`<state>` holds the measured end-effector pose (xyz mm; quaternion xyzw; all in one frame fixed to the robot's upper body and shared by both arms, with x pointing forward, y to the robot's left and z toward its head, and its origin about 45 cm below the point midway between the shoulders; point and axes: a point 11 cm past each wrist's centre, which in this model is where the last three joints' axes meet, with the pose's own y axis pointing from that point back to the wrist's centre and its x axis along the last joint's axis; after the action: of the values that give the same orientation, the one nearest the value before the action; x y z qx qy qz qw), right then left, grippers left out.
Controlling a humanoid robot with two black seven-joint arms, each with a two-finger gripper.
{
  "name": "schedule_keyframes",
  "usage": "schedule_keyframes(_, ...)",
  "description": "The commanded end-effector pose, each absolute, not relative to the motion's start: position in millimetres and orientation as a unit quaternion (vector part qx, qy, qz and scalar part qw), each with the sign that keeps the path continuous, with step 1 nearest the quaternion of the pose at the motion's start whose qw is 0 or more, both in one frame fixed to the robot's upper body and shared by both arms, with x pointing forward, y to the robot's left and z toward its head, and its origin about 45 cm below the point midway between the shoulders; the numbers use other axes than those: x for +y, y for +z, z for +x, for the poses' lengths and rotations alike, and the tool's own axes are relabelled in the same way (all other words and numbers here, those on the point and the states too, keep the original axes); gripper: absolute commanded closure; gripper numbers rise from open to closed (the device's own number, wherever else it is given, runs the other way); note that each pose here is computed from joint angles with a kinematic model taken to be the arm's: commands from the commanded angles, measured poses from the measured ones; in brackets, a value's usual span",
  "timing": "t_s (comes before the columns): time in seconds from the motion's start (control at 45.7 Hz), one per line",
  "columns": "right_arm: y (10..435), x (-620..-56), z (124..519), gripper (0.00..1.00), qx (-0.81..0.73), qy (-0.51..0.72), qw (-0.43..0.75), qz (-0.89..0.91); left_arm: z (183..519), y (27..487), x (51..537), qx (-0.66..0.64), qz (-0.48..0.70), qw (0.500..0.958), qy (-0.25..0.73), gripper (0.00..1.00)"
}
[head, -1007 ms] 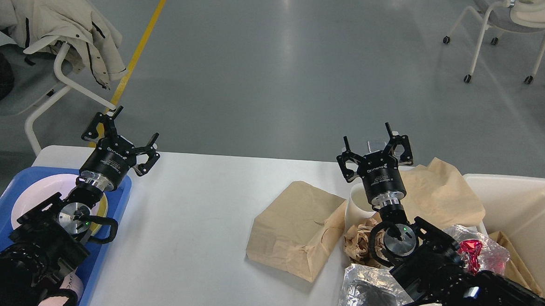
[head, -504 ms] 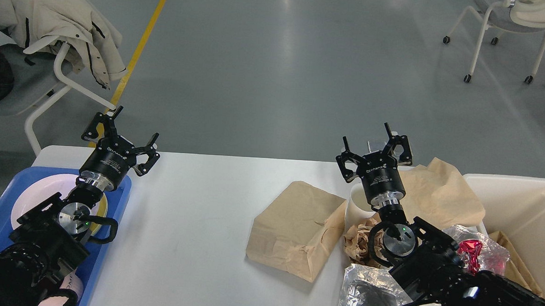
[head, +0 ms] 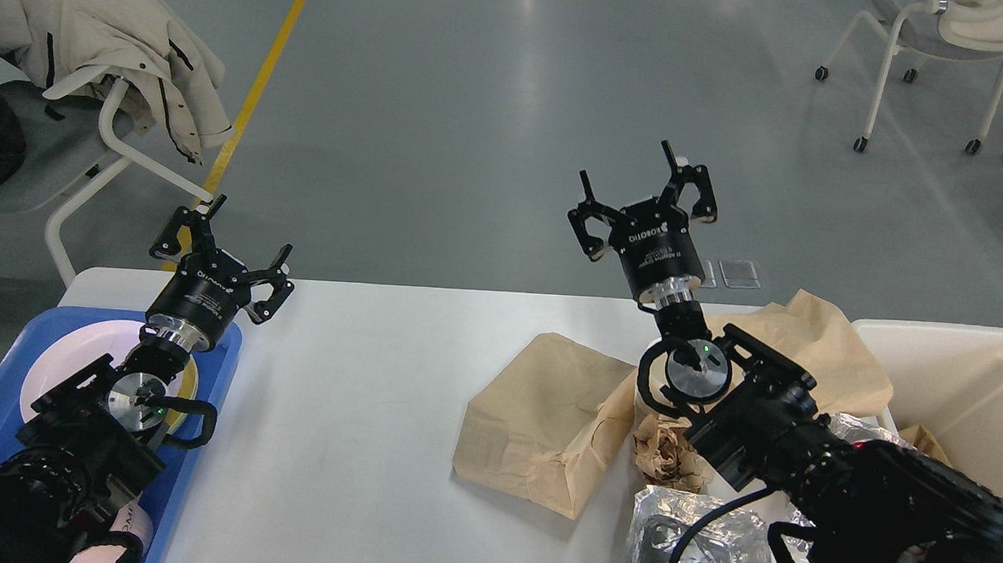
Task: Tidy desktop
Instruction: 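Raise the right gripper up and away from the bin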
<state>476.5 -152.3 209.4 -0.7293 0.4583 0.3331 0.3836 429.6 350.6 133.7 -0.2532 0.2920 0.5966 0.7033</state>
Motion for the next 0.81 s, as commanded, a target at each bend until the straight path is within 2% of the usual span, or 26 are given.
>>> schedule_keyframes(0.0, 277.1, -143.5, 508.5, 0.00, 0.451, 0.274, 0.359, -0.770, 429.6, 133.7, 350.5, 0.292, -0.253, 0.703, 0.597, 0.00)
schedule_keyframes(0.131, 323.9, -188.9, 526.6, 0.00, 0.464, 0.202, 0.337, -0.794, 429.6, 133.7, 350.5, 0.292, -0.253, 0.703, 0.597, 0.00)
schedule_keyframes(0.46, 342.9, -194.3, 532.1, 0.00, 0.469, 0.188, 0.352, -0.788, 429.6, 133.8, 350.6, 0.292, -0.254, 0.703, 0.597, 0.00)
schedule_keyframes(0.701, 418.8, -227.6, 547.4, 0.00, 0.491, 0.105, 0.352, -0.790, 429.6, 133.8, 350.6, 0.292, -0.254, 0.703, 0.597, 0.00)
schedule_keyframes(0.722, 422.0, -224.7, 548.1, 0.00, 0.491, 0.098, 0.345, -0.794, 429.6, 133.5, 349.7, 0.292, -0.253, 0.704, 0.596, 0.00)
schedule_keyframes(0.788, 413.2, -197.3, 546.0, 0.00, 0.474, 0.022, 0.207, -0.855, 429.6, 133.8, 350.6, 0.292, -0.254, 0.703, 0.597, 0.00)
